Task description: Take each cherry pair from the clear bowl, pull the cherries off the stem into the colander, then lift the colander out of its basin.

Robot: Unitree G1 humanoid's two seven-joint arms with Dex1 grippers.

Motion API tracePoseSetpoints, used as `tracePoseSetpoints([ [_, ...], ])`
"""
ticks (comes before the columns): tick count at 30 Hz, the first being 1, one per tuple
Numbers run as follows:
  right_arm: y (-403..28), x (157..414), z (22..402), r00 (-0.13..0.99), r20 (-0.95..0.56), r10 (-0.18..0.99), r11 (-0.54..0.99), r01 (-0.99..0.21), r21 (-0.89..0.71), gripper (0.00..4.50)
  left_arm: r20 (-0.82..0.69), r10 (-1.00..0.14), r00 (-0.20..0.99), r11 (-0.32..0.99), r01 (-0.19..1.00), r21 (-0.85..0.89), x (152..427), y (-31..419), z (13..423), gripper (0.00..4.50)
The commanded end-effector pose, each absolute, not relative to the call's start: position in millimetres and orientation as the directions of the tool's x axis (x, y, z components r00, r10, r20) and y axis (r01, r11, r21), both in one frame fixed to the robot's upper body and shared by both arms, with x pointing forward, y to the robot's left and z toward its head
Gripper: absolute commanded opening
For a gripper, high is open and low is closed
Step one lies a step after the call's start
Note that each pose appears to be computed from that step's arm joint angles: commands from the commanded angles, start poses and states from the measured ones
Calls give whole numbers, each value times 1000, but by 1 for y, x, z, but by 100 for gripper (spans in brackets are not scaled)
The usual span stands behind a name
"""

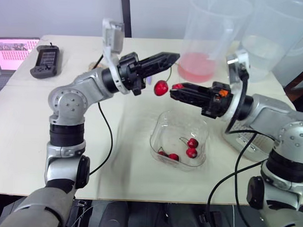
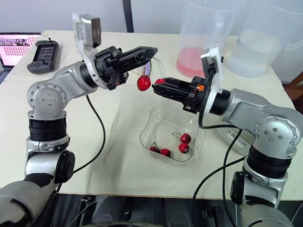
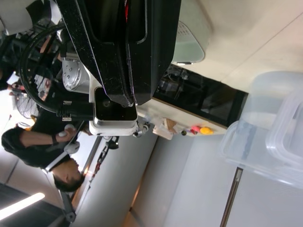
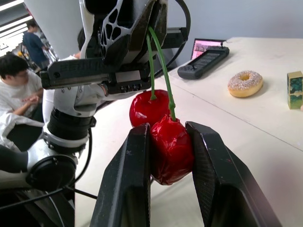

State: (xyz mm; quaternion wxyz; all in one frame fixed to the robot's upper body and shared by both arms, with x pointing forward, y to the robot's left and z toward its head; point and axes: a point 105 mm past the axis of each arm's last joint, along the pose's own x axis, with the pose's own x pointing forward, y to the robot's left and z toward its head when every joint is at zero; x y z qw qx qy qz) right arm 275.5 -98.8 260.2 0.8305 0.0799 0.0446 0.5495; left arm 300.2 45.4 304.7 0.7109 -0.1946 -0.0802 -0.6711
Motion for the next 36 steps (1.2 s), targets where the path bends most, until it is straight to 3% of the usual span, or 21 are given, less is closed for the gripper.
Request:
tracePoseSetpoints([
  [1, -104, 271, 261, 382, -3, 924, 377, -913, 157, 117, 395, -917, 55, 7, 992, -123, 293, 47, 313, 0],
  [8, -150, 267, 269, 508, -50, 860, 510, -857, 72, 117, 399, -915, 68, 23, 993, -117, 293, 51, 311, 0],
  [12, -223, 275, 261, 734, -255, 629, 736, -668, -106, 117, 377, -923, 77, 46, 995, -91, 296, 58, 305, 0],
  [14, -258, 275, 250, 786, -364, 500, 790, -586, -179, 117, 369, -925, 85, 61, 995, -78, 300, 64, 306, 0],
  [17, -308, 269, 232, 803, -503, 319, 814, -504, -288, 117, 365, -928, 77, 58, 996, -62, 303, 69, 308, 0],
  [19, -326, 268, 224, 800, -539, 263, 812, -485, -324, 117, 361, -930, 71, 52, 997, -61, 305, 69, 307, 0],
  [26, -346, 275, 190, 754, -627, 198, 782, -507, -362, 117, 342, -939, 32, 21, 999, -35, 307, 62, 305, 0],
  [29, -350, 280, 197, 768, -613, 185, 785, -492, -378, 212, 329, -944, 26, 18, 999, -27, 306, 63, 301, 0],
  [33, -349, 282, 220, 782, -596, 184, 765, -495, -413, 414, 334, -942, 27, 17, 999, -34, 304, 64, 299, 0],
  [34, -346, 281, 227, 782, -593, 193, 758, -502, -415, 446, 343, -939, 27, 15, 999, -38, 305, 64, 300, 0],
  [36, -332, 280, 243, 775, -578, 253, 747, -537, -393, 446, 343, -939, 17, 5, 999, -35, 303, 64, 301, 0],
])
